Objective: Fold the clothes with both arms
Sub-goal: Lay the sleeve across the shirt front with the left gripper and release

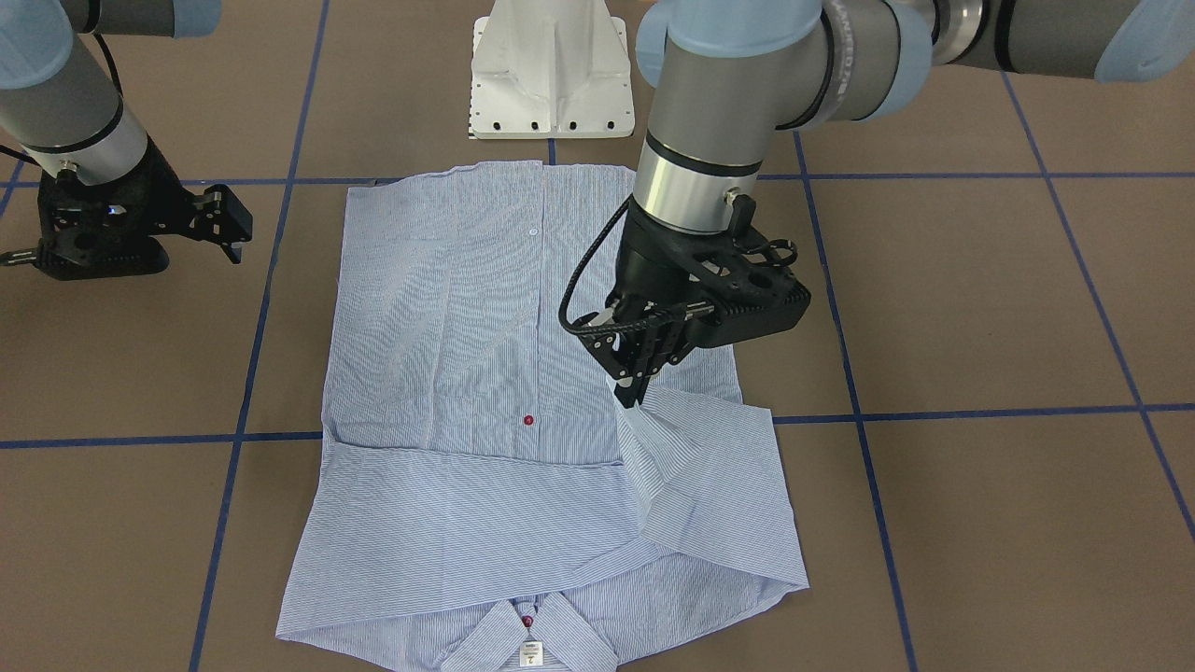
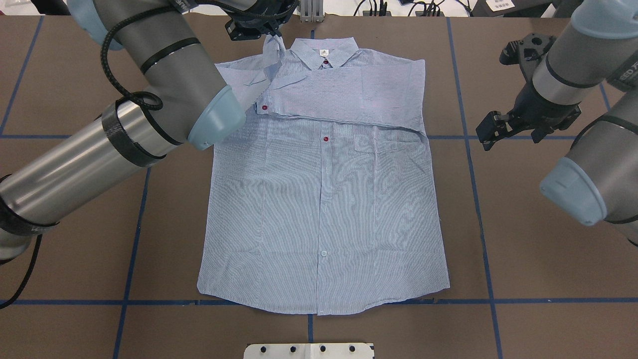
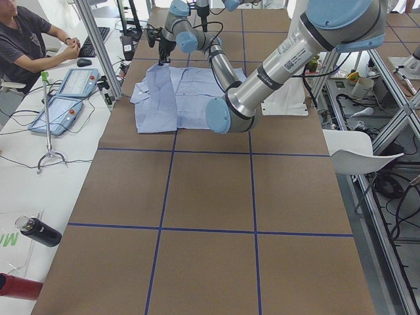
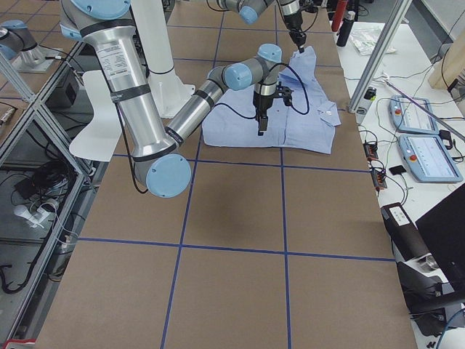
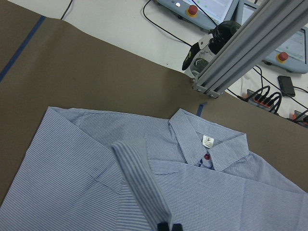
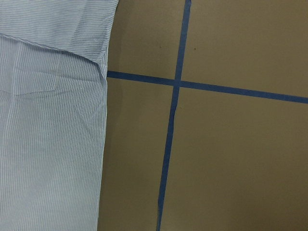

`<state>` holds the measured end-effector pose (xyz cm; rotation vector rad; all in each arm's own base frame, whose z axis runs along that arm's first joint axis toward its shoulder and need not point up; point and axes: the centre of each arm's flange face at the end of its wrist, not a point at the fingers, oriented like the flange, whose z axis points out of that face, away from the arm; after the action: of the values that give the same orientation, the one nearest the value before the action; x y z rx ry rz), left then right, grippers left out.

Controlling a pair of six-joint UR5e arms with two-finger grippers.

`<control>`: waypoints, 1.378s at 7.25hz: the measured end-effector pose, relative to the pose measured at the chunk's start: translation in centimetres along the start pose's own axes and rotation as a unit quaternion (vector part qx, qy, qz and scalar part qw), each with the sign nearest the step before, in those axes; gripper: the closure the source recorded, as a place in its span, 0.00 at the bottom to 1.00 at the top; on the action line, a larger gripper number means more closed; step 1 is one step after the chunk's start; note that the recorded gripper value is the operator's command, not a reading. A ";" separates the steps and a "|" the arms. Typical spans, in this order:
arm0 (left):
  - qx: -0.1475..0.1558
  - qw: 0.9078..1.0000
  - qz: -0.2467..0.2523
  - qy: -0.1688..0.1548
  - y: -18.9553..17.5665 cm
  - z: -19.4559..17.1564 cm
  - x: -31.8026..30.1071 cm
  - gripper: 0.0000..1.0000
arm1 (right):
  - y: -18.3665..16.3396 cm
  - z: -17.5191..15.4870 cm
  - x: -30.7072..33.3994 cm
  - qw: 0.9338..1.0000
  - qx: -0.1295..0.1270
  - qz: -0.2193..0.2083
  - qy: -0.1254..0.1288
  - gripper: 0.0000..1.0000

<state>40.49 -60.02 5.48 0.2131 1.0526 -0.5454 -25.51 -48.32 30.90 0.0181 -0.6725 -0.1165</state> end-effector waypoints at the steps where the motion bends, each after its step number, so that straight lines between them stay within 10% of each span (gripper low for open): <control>1: -0.008 1.000 -0.007 0.005 0.8 -0.2 0.7 1.00 | 0.0 0.0 0.0 1.000 0.000 0.000 0.000 0.00; 5: -0.026 1.000 -0.018 0.002 4.1 1.2 1.8 1.00 | -0.1 0.3 0.1 1.000 -0.002 0.002 0.003 0.00; 10: -0.007 1.000 0.018 0.004 14.6 13.9 1.4 1.00 | -0.1 0.4 0.0 1.000 -0.004 0.005 0.003 0.00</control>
<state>59.29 -53.87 9.81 0.2225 1.0587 -0.5049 -25.75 -48.42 31.26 0.0083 -0.6668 -0.1093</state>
